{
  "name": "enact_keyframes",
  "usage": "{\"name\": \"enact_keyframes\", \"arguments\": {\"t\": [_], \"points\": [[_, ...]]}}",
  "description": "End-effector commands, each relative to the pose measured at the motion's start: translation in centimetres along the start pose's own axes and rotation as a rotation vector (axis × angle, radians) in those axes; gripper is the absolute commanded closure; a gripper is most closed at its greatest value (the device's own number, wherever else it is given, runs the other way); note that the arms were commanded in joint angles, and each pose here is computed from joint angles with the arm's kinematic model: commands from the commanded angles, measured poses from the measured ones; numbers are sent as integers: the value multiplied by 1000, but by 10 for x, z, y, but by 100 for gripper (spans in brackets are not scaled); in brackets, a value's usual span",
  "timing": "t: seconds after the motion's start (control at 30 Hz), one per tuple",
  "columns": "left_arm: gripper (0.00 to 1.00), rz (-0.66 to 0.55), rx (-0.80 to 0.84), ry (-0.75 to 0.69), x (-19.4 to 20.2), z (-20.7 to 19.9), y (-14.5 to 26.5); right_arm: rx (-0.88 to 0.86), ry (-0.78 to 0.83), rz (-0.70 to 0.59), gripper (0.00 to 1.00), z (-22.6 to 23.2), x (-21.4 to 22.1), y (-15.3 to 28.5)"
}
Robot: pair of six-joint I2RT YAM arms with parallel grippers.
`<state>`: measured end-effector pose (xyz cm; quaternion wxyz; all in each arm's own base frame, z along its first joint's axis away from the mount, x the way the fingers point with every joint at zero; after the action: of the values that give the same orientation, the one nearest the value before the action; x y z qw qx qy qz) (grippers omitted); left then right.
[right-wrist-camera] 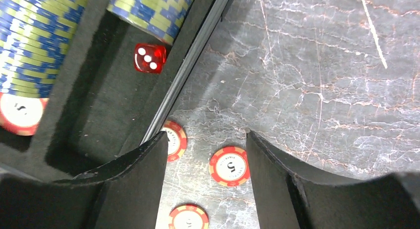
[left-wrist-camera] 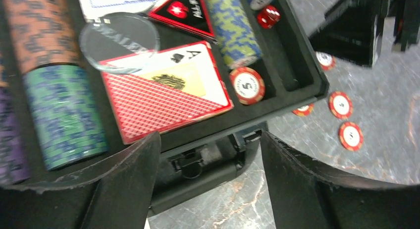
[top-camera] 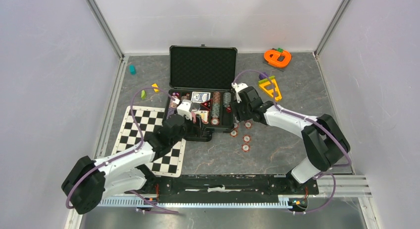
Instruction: Pack up texas hold em set
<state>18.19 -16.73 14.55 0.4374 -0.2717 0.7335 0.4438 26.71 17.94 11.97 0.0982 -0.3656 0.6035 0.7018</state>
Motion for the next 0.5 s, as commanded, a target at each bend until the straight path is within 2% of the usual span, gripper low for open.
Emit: {"name": "enact_keyframes", "arguments": {"t": [0.0,0.13,0.23,0.3,0.47], "points": [[23,-38,213,-30,-20,-24,-6,-66,-73,-162,35,-7,-38,26],[32,-10,364,-40,-15,-38,-9,-132,-102,-190,35,-7,-37,37],[39,3,459,-69,-11,-52,-11,-247,-133,-192,36,4,-34,36],[43,14,473,-99,-5,-61,-13,-321,-156,-181,37,12,-31,30],[46,86,467,-105,11,-73,-25,-311,-174,-125,40,17,-22,11]]}}
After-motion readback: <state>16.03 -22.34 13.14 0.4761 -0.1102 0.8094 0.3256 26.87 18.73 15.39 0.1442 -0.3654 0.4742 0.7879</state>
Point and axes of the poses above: each gripper's point midway between its finger pads, its own y axis back along the fingers, its own z axis along the line the jaws close on, x = y × z, the point moved 9 cm from there along y, back along the fingers, and after that the axes turned 2 degrees about -y, right-handed, at the moved point
